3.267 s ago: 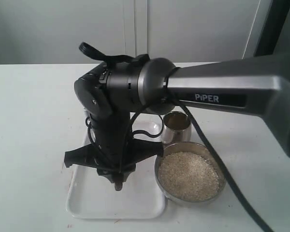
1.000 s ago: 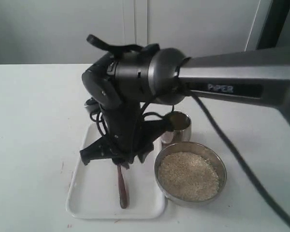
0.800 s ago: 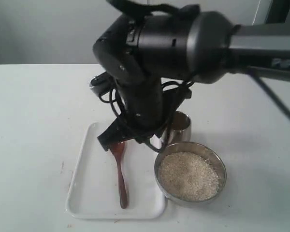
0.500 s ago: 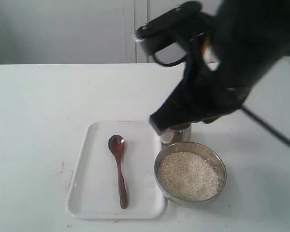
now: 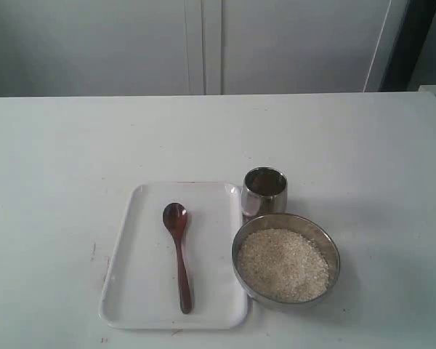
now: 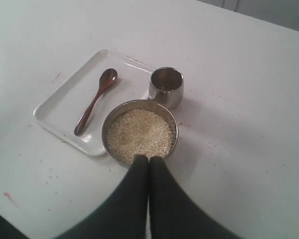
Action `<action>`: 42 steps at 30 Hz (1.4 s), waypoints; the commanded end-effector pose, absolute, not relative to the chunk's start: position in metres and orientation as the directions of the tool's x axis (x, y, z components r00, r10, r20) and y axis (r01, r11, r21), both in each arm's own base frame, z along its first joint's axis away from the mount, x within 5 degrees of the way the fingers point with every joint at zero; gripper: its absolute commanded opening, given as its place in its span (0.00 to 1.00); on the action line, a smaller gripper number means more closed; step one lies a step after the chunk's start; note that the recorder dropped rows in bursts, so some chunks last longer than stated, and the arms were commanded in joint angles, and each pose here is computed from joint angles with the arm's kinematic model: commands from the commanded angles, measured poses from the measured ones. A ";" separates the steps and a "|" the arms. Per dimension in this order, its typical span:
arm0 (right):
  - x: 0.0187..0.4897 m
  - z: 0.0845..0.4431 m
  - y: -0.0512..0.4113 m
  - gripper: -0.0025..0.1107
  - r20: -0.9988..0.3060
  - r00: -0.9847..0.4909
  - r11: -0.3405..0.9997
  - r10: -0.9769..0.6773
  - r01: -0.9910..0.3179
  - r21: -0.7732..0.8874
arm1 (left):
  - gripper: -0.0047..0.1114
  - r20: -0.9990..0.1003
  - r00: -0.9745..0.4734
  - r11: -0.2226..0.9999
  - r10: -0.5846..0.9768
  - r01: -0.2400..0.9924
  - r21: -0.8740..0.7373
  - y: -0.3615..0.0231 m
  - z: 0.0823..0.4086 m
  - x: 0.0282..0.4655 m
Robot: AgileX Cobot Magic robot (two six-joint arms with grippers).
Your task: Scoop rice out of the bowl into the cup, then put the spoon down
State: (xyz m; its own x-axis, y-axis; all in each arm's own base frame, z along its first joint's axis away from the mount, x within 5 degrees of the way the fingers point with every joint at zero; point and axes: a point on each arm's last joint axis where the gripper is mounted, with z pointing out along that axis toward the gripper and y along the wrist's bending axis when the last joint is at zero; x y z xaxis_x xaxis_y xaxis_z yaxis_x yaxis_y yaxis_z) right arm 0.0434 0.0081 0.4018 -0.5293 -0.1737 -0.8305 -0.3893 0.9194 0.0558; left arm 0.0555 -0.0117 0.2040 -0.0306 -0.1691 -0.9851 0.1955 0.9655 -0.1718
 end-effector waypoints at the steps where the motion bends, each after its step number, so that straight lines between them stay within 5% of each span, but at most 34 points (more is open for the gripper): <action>1: 0.038 0.401 0.007 0.02 -0.835 -0.526 0.910 -0.160 -0.407 0.082 | 0.16 -0.982 -0.026 0.962 -0.186 0.198 -0.188 -0.012 0.206 0.055; 13: 0.044 0.403 -0.002 0.02 -0.857 -0.477 0.940 -0.196 -0.341 -0.024 | 0.16 -0.982 -0.026 0.962 -0.186 0.198 -0.188 -0.012 0.206 0.055; 21: 0.072 0.401 0.022 0.02 -0.966 -0.036 0.902 -0.255 -0.369 -0.224 | 0.16 -0.982 -0.026 0.962 -0.186 0.198 -0.188 -0.012 0.206 0.055; 32: 0.076 0.327 0.012 0.02 -0.996 -0.054 0.983 -0.064 -0.176 -0.054 | 0.16 -0.982 -0.026 0.962 -0.186 0.198 -0.188 -0.012 0.206 0.055; 42: 0.060 0.270 -0.005 0.02 -0.995 -0.003 0.994 -0.101 0.050 -0.101 | 0.16 -0.982 -0.026 0.962 -0.186 0.198 -0.188 -0.012 0.206 0.055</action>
State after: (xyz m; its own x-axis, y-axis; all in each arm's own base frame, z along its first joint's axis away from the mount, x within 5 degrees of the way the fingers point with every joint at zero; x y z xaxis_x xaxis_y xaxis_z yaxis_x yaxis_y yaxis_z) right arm 0.0583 -0.0048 0.2784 -0.0565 -0.0874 -0.9946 0.0378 0.9953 -0.0896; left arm 0.0555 -0.0117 0.2040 -0.0306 -0.1691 -0.9851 0.1955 0.9655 -0.1718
